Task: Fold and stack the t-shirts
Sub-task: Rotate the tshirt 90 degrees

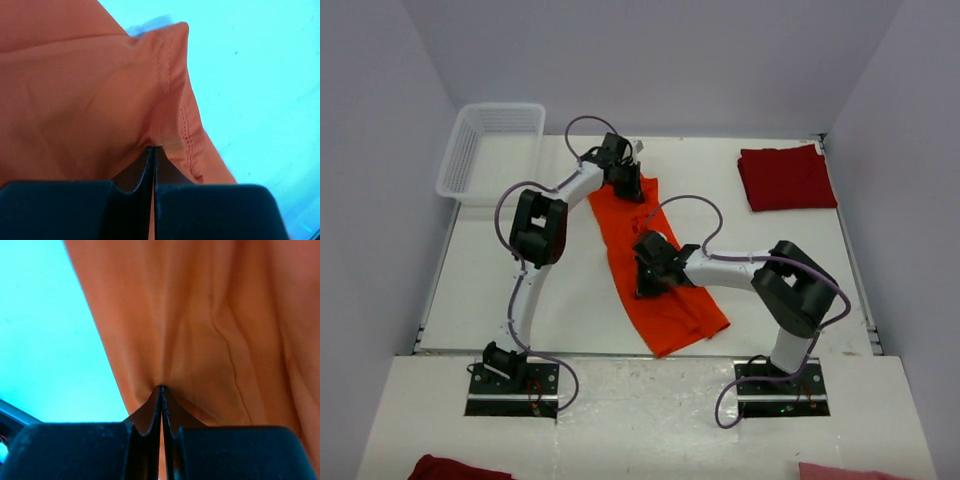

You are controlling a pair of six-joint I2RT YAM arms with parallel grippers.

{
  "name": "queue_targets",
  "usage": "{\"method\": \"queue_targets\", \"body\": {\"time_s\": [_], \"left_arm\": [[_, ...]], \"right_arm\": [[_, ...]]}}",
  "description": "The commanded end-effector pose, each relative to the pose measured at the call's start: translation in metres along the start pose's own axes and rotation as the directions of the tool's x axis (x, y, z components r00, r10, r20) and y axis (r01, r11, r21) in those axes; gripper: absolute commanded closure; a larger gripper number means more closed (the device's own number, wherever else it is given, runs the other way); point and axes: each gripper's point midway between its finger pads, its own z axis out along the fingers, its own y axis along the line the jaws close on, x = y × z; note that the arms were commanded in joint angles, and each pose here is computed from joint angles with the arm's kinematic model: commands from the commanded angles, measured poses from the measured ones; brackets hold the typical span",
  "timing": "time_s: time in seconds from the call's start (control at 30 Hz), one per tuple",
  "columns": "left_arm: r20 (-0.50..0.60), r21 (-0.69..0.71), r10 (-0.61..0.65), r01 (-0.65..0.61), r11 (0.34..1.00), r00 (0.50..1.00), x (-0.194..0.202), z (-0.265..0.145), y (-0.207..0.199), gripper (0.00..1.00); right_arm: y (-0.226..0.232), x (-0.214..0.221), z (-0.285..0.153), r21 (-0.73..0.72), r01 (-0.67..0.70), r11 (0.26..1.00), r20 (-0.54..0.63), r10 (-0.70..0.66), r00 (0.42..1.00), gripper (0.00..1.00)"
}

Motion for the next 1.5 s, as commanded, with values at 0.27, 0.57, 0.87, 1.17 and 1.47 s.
{"method": "queue_targets", "body": {"time_s": [0.27, 0.57, 0.87, 1.17, 1.47], "left_arm": [[0.029, 0.188, 0.090, -0.094, 0.978, 0.996, -0.034, 0.025, 0.012, 1.00], [0.259, 0.107, 0.151, -0.184, 0.977, 0.954, -0.099, -0.093, -0.030, 0.93], [0.218, 0.047, 0.125, -0.138, 0.989, 0.968, -0.065, -0.122, -0.043, 0.73], [0.123, -0.060, 0.085, -0.078, 0.995, 0.989, 0.006, -0.093, -0.027, 1.00], [0.092, -0.102, 0.100, -0.091, 0.991, 0.991, 0.016, -0.066, -0.006, 1.00]], "right_arm": [[0.031, -0.003, 0.016, 0.043, 0.206, 0.978, -0.084, -0.202, 0.976, 1.00], [0.048, -0.045, -0.072, 0.090, 0.295, 0.951, 0.145, -0.306, 0.941, 0.80], [0.001, -0.045, -0.116, 0.215, 0.201, 0.956, 0.196, -0.244, 0.950, 0.44], [-0.080, -0.021, -0.104, 0.342, 0.045, 0.939, 0.180, -0.112, 0.977, 1.00], [-0.092, -0.011, -0.072, 0.340, 0.049, 0.939, 0.120, -0.095, 0.988, 1.00]]}}
